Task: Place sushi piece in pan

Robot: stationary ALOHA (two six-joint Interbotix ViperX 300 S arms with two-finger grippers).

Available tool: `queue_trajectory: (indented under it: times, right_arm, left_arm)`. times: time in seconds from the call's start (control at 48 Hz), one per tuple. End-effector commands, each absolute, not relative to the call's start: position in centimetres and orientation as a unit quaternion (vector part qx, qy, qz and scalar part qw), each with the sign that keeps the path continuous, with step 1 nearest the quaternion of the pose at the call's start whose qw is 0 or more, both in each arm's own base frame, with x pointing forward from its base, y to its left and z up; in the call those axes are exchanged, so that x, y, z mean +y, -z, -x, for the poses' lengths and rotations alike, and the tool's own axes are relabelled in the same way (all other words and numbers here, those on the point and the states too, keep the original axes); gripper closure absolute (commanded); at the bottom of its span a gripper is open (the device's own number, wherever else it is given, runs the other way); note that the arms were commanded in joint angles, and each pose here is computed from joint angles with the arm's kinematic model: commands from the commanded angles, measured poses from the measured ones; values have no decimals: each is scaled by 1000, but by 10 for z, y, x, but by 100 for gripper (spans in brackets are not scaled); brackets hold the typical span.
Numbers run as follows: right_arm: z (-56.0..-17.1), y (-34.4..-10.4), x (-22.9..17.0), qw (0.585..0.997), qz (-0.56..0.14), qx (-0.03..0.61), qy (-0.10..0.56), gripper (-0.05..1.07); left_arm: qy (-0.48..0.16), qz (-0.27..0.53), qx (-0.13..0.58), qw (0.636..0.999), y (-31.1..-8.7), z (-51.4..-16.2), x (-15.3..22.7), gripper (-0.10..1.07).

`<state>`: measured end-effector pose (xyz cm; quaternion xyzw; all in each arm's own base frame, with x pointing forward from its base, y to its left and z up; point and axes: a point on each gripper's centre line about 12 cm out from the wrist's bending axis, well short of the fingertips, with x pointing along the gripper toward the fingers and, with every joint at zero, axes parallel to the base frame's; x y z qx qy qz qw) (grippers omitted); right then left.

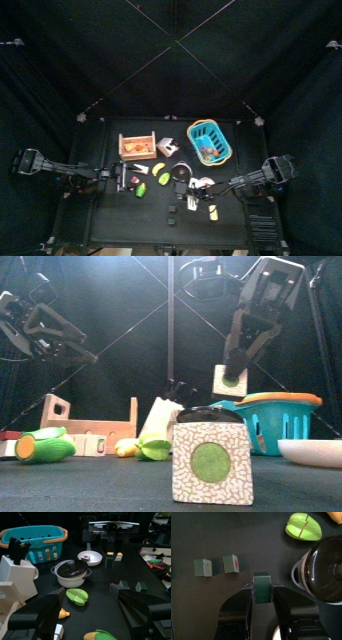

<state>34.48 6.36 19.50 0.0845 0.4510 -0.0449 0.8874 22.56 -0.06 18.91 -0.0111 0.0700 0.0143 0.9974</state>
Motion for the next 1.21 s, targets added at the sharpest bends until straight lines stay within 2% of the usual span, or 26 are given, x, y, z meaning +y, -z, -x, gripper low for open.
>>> queue_trajectory:
  times: [0.0, 0.271, 0.625, 0.938, 1.188]
  right_arm:
    - [-337, -216, 62, 899, -101, 425, 39, 50]
    - [-302, -211, 53, 891, -135, 431, 47, 50]
    - [-261, -187, 25, 868, -202, 437, 122, 50]
    - [-258, -174, 20, 858, -210, 441, 157, 49]
    - [-258, -155, 19, 843, -197, 471, 167, 49]
  left_arm:
    - [-14, 12, 62, 998, -194, -229, -1, -6]
    - [-14, 12, 62, 998, -193, -228, -1, -6]
    - [-16, 15, 63, 998, -193, -228, 0, -6]
    - [-16, 15, 62, 998, -194, -229, 0, -6]
    - [-16, 15, 62, 998, -194, -229, 0, -6]
